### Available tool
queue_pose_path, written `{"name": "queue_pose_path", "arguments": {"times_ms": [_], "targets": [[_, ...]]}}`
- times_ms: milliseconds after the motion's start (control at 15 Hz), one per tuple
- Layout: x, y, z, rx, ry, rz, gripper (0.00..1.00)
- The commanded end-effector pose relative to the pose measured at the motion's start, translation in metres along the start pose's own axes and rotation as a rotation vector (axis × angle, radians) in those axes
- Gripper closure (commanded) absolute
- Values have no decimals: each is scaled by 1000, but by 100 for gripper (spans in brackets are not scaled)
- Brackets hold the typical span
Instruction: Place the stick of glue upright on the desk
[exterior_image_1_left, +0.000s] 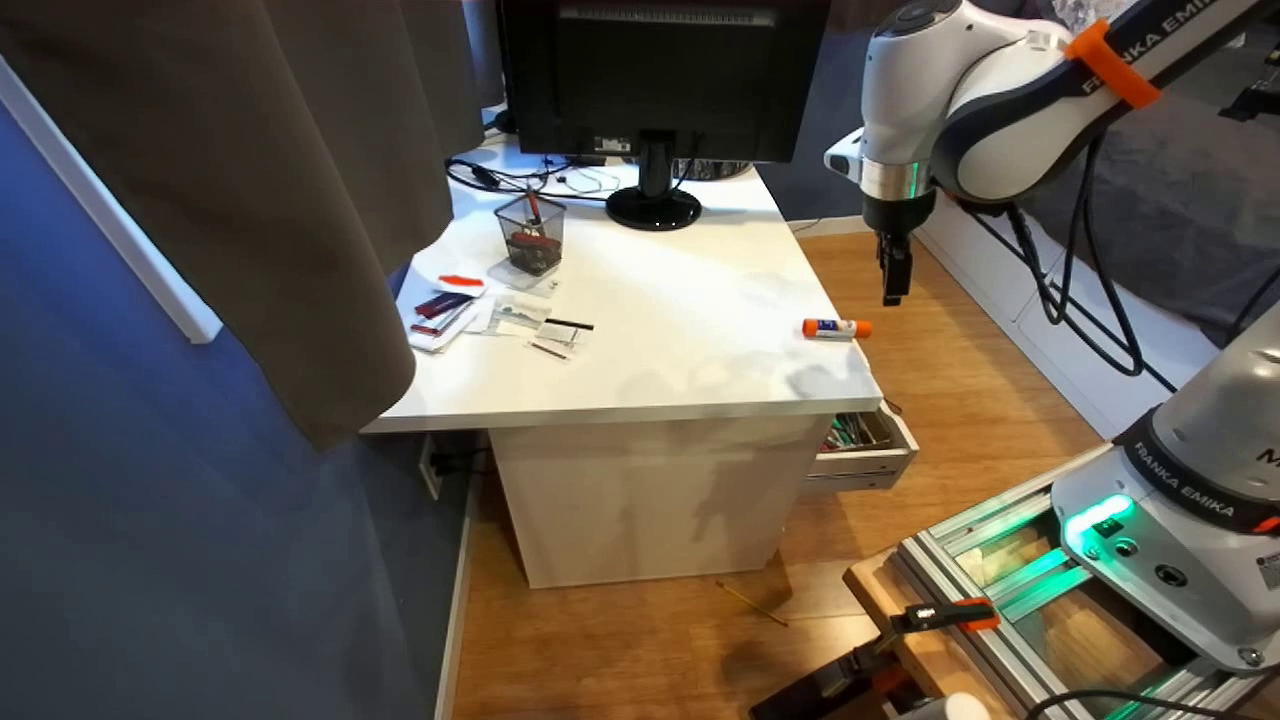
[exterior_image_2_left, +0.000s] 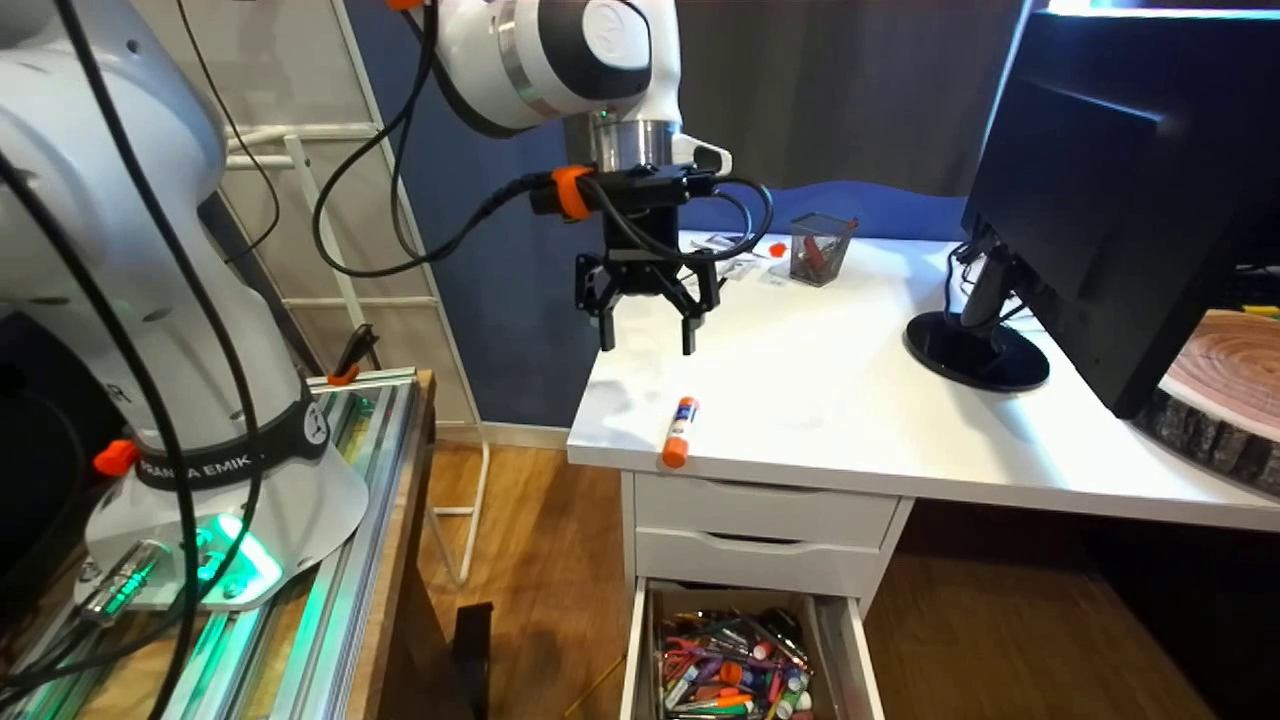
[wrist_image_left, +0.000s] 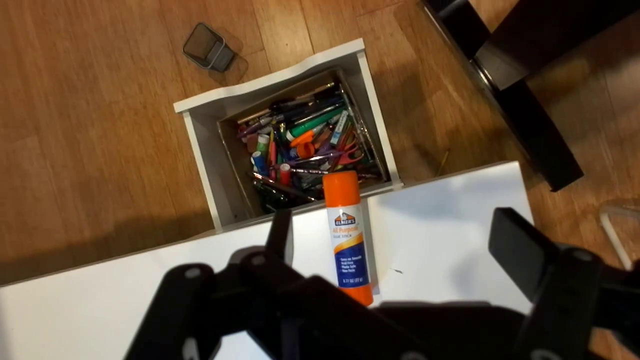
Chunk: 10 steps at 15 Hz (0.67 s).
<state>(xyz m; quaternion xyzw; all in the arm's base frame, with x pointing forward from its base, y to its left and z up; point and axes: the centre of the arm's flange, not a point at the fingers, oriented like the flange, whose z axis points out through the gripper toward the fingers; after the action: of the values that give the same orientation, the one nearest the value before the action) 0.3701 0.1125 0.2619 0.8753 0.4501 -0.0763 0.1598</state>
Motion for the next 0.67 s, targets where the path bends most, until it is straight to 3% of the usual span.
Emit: {"name": "queue_pose_path", "arguments": {"times_ms": [0, 600], "targets": [[41, 6, 31, -34, -91, -34, 0], [99, 4, 78, -20, -233, -114, 0]]}}
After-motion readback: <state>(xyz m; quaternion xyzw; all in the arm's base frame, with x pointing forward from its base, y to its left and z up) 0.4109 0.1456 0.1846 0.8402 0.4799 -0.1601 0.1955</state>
